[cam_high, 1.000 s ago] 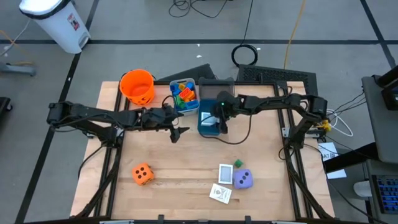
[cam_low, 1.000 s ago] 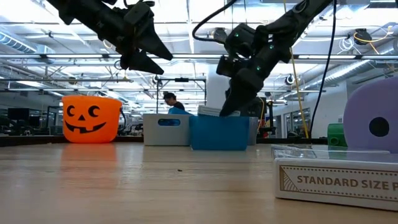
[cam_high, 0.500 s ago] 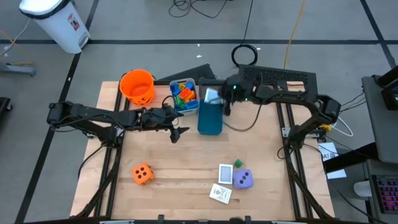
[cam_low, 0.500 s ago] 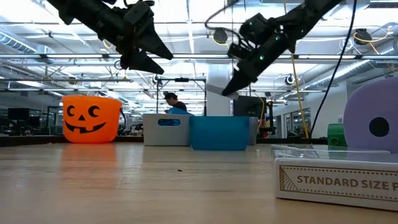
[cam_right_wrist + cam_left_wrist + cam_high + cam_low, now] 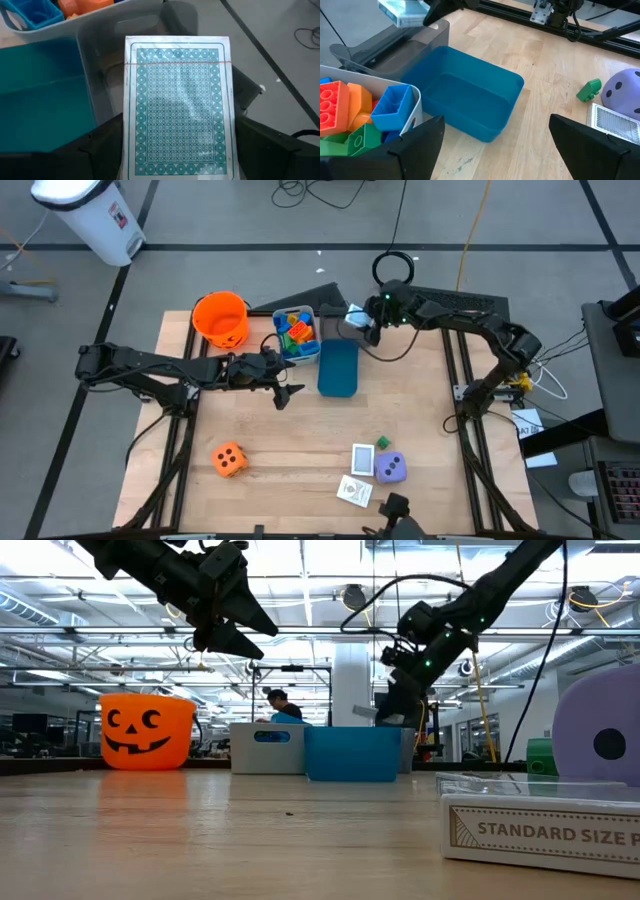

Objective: Pick & Place Toys
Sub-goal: Put the white and blue deck of cards into the black bin, then put the white and black deck of cards into the black bin

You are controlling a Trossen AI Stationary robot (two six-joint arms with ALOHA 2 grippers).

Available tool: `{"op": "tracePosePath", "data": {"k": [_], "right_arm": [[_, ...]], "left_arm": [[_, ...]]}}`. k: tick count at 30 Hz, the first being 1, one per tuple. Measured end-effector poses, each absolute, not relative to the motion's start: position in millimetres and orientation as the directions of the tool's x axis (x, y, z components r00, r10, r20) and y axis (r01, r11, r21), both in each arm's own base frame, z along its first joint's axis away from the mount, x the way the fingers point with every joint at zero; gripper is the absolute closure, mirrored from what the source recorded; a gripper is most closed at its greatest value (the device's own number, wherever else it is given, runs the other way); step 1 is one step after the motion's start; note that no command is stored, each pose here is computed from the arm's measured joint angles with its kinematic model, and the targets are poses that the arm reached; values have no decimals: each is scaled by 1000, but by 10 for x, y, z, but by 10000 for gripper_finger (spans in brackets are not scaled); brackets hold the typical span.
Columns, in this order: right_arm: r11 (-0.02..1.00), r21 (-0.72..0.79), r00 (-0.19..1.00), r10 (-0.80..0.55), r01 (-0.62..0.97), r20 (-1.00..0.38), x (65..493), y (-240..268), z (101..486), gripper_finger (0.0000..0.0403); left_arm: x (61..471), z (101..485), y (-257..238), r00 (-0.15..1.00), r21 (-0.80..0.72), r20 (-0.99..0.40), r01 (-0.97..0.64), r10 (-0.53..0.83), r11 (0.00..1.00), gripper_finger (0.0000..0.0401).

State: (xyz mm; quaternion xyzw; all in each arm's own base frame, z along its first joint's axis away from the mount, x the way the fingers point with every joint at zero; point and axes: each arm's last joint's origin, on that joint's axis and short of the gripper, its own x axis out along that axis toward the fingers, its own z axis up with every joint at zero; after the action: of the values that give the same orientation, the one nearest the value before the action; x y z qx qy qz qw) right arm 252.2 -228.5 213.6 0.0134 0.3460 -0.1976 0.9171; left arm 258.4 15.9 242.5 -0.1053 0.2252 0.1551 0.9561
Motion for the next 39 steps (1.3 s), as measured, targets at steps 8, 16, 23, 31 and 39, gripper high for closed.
{"op": "tracePosePath", "data": {"k": [8,16,23,31,39], "right_arm": [[915,-72,680,-346,397,-646,2607,-2322,1991,61],[918,-97,683,-354,386,-639,2667,-2266,2001,27],[925,-151,670,-358,348,-651,2735,-2062,2104,24],[972,-98,748,-226,212,-624,2813,-1354,2532,24],[992,-12,752,88,-127,-653,2956,-115,2526,25]], "left_arm": [[2584,2425,159,850,-131,-464,-344,249,930,36],[2585,2425,157,852,-134,-464,-339,243,931,36],[2585,2425,157,852,-144,-464,-342,242,929,36],[2585,2427,156,853,-146,-463,-342,242,928,36],[2586,2426,156,853,-166,-463,-351,241,922,36]]}}
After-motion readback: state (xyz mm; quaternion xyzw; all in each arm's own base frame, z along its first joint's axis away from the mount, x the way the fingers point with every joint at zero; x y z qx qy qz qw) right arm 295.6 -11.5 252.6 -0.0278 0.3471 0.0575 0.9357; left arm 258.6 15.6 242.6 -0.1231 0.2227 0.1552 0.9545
